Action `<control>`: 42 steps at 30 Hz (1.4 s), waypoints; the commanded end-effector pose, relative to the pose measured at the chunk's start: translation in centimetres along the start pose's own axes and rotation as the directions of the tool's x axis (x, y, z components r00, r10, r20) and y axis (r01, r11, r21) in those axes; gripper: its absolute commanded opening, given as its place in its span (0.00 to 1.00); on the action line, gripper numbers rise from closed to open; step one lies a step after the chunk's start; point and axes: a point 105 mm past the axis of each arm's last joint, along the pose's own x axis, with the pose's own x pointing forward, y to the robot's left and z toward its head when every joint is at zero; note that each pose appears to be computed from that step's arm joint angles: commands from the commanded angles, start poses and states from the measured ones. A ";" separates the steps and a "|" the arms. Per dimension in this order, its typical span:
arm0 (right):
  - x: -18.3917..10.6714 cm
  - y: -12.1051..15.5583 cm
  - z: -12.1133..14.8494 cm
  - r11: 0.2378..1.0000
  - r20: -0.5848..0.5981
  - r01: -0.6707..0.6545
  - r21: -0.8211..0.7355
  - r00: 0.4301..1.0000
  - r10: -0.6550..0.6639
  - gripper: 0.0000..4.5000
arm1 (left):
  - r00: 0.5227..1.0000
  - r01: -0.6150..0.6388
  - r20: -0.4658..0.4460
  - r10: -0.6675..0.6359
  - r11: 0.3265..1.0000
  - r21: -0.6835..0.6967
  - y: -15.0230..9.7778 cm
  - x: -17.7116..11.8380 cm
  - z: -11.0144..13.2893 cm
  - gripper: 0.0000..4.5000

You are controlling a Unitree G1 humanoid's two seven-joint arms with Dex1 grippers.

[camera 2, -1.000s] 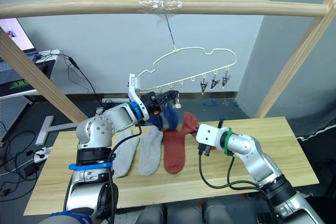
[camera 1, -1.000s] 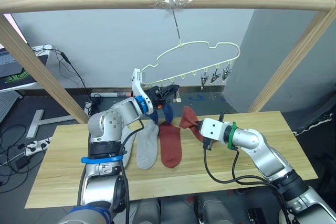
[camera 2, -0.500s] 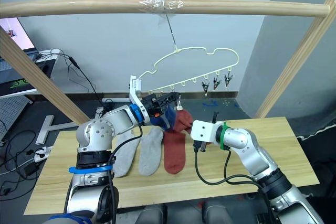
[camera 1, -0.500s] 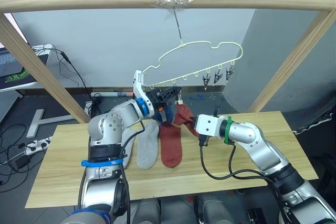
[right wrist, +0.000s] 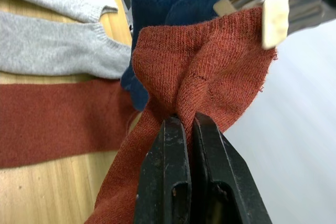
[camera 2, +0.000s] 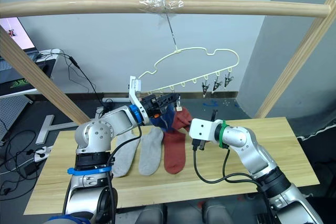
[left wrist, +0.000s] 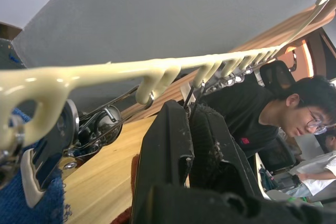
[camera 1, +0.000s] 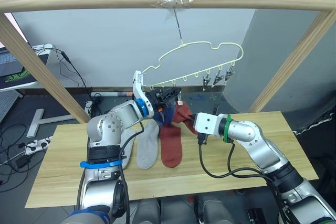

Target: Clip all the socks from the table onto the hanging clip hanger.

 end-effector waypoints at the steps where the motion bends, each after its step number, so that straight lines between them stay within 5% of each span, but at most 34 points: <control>1: -0.4 -1.6 1.5 0.998 0.044 0.054 -0.037 0.998 -0.052 0.00 | 0.999 0.034 -0.010 -0.034 0.999 0.008 -0.7 0.2 -0.3 0.20; 13: -0.1 -1.7 0.4 0.996 0.027 0.084 0.043 0.996 -0.085 0.00 | 0.999 0.027 -0.020 -0.027 0.999 0.034 -0.7 -1.6 0.5 0.99; 18: 0.2 -2.5 -0.3 0.962 0.024 0.157 0.224 0.986 -0.166 0.00 | 0.996 0.009 -0.094 -0.002 0.997 0.076 -0.5 -5.2 0.4 0.99; 27: 0.4 -1.1 -0.8 0.887 0.028 0.148 0.437 0.984 -0.178 0.62 | 0.992 -0.015 -0.117 0.036 0.984 0.179 -0.6 -7.5 0.2 1.00; 32: -1.0 -0.8 -1.1 0.770 -0.044 0.261 0.583 0.956 -0.290 1.00 | 0.997 -0.017 -0.062 0.055 0.871 0.491 -1.5 -8.1 -0.2 1.00; 38: -3.2 -3.4 -0.9 0.569 -0.176 0.476 0.671 0.847 -0.502 1.00 | 1.000 0.009 -0.024 0.009 0.759 0.652 -2.0 -8.7 -0.4 1.00; 42: -3.8 -4.5 0.2 0.533 -0.194 0.545 0.647 0.794 -0.577 0.80 | 1.000 0.010 -0.017 0.002 0.750 0.661 -1.2 -8.5 -0.8 1.00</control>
